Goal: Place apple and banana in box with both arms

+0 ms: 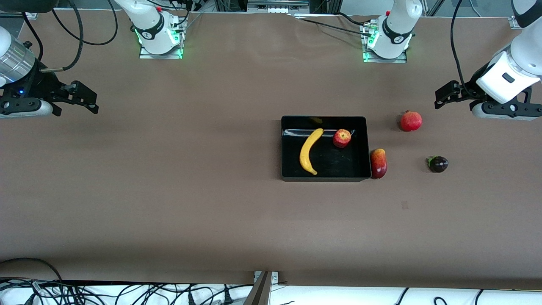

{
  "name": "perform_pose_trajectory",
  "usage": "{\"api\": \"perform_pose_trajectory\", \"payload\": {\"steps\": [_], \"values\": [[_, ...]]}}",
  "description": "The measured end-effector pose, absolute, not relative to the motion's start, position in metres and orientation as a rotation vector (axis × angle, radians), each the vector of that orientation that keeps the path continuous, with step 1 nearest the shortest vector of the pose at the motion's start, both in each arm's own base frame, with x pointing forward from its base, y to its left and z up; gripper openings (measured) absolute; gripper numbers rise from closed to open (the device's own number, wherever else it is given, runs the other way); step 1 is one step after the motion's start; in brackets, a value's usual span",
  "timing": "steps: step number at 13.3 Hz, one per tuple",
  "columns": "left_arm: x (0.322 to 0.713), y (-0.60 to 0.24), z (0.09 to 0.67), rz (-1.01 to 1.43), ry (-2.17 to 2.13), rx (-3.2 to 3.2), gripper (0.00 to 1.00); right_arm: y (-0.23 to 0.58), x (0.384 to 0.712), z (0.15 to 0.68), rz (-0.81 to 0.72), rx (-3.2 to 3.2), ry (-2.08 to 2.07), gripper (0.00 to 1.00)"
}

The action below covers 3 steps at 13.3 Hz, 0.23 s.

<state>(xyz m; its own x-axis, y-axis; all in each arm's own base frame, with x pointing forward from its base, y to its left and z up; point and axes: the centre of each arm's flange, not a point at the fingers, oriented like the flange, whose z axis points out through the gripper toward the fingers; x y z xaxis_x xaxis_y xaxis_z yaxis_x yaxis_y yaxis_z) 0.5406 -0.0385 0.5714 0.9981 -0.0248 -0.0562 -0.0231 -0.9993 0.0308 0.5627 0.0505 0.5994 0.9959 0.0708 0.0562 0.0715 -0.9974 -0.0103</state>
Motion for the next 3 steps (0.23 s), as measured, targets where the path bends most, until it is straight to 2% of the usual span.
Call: {"api": "perform_pose_trajectory", "payload": {"steps": [3], "values": [[0.5402, -0.0421, 0.5708, -0.09, -0.026, 3.111, 1.0, 0.0505, 0.5627, 0.5994, -0.087, -3.126, -0.112, 1.0]]}}
